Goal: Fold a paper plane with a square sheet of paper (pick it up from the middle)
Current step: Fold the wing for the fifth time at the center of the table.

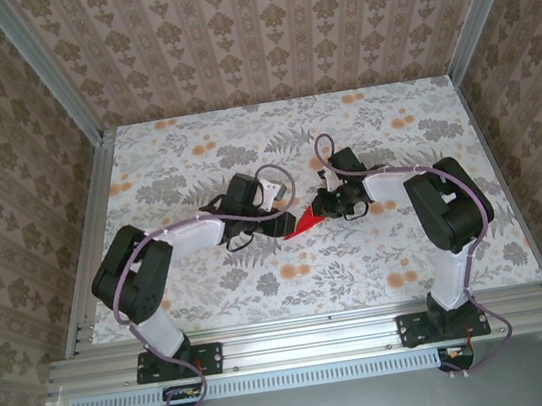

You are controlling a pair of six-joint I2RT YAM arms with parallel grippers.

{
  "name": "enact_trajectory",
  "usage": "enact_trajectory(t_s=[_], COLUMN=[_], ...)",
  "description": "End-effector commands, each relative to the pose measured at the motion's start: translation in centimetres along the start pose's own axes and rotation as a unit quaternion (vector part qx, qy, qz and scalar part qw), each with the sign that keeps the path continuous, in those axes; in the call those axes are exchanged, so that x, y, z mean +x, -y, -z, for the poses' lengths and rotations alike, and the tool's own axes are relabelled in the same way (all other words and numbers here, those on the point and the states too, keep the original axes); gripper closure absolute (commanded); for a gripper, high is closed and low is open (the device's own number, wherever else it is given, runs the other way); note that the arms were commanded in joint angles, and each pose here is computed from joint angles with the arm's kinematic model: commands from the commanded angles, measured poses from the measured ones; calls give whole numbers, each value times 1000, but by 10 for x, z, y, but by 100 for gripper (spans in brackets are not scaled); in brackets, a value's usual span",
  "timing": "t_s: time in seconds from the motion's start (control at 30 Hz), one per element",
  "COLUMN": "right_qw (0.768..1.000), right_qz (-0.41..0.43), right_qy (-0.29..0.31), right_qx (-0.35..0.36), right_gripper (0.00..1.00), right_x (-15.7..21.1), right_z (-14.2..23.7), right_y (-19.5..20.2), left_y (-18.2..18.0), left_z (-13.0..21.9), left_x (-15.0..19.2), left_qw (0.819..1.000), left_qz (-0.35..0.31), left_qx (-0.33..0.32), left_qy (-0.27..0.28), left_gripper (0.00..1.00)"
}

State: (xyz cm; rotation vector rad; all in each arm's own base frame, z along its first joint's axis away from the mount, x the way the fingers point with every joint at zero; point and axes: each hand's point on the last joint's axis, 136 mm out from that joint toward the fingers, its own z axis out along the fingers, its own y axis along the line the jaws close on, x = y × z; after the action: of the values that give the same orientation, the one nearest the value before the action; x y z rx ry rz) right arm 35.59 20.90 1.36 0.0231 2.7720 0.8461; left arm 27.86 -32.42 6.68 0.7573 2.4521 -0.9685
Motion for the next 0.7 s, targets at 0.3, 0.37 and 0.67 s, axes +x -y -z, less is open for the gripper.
enact_trajectory(t_s=[0.3, 0.37, 0.67], right_qw=[999, 999, 999], right_qz=[-14, -14, -20], right_qy=[-32, -34, -31], right_qx=[23, 23, 21], right_gripper=[87, 87, 86], right_x=[15, 16, 15], right_z=[-11, -12, -12], right_y=[25, 25, 26], left_y=[-7, -8, -9], left_z=[-35, -39, -46], left_x=[-7, -6, 5], left_qw=[996, 995, 994], left_qz=[67, 70, 64], left_qx=[31, 35, 35], left_qy=[-58, -62, -83], left_gripper=[63, 65, 71])
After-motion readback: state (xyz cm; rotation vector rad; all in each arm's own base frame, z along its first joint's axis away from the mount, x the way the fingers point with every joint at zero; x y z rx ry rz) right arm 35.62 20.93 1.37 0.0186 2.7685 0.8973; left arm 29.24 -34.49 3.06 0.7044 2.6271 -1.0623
